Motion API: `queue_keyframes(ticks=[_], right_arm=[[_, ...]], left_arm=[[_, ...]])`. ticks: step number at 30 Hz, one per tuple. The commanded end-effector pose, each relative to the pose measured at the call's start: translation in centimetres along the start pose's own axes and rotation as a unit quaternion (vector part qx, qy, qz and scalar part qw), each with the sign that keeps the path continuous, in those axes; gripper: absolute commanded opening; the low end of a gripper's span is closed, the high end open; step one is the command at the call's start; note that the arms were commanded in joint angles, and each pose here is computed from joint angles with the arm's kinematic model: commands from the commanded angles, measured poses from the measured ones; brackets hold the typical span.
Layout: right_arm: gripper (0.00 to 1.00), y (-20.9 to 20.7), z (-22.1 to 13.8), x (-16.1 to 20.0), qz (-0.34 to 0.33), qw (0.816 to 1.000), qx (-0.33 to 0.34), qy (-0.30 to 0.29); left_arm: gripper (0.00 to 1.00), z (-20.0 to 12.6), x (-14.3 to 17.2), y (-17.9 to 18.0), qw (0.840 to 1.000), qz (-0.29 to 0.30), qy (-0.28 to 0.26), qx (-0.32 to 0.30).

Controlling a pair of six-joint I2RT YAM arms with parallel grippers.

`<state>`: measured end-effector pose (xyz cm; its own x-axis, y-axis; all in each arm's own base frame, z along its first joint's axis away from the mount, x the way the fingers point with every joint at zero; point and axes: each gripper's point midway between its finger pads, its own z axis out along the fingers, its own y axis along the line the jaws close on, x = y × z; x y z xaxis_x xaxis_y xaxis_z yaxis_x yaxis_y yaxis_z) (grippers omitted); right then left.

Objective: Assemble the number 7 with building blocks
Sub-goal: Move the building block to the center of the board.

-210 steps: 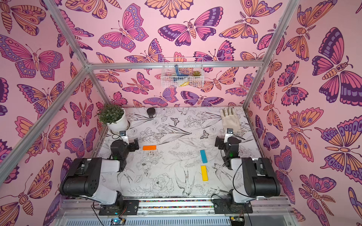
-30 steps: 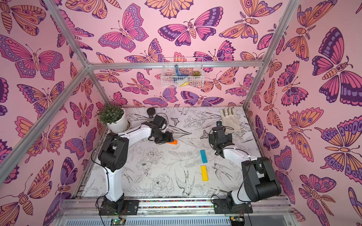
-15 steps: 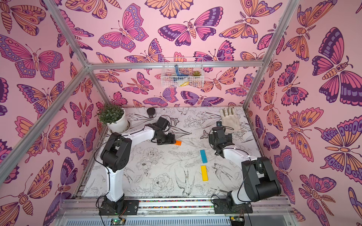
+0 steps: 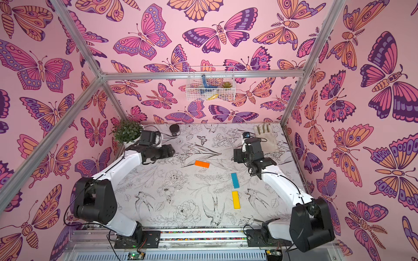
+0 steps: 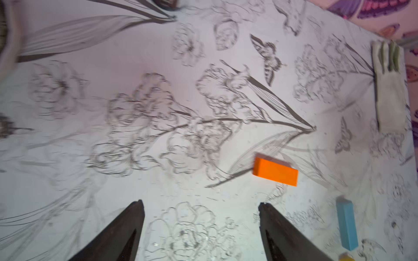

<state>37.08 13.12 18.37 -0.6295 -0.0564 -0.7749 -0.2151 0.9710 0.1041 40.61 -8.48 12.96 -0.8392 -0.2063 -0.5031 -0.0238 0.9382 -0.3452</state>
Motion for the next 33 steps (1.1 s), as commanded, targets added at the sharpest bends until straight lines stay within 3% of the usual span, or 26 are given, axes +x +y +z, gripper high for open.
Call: queue_keyframes(ticks=[1, 6, 12, 17, 25, 33], right_arm=[[0.80, 5.9, -1.1, 5.3, -0.045, 0.991, -0.062, 0.112], [0.81, 9.6, 0.2, 8.6, -0.081, 0.979, -0.087, 0.163], [0.81, 10.4, 3.0, 8.9, -0.128, 0.972, -0.085, 0.181], [0.80, 11.2, 6.4, 10.1, -0.161, 0.953, -0.079, 0.243], [0.80, 10.8, 8.7, 11.2, -0.168, 0.950, -0.045, 0.258], [0.81, 12.8, 10.9, 11.1, -0.221, 0.948, -0.005, 0.227]], left_arm=[[0.84, 0.9, 2.8, 2.7, 0.999, 0.021, 0.036, -0.013], [0.89, 1.8, 4.1, 7.4, 0.995, 0.029, 0.039, -0.085], [0.91, 1.6, 3.6, 7.5, 0.999, 0.010, -0.004, -0.038], [0.93, -0.4, 2.6, 7.2, 0.996, 0.023, -0.075, -0.030], [0.94, -1.3, 2.2, 7.9, 0.993, 0.026, -0.109, -0.042], [0.95, -1.9, 2.1, 10.0, 0.988, 0.005, -0.123, -0.091]])
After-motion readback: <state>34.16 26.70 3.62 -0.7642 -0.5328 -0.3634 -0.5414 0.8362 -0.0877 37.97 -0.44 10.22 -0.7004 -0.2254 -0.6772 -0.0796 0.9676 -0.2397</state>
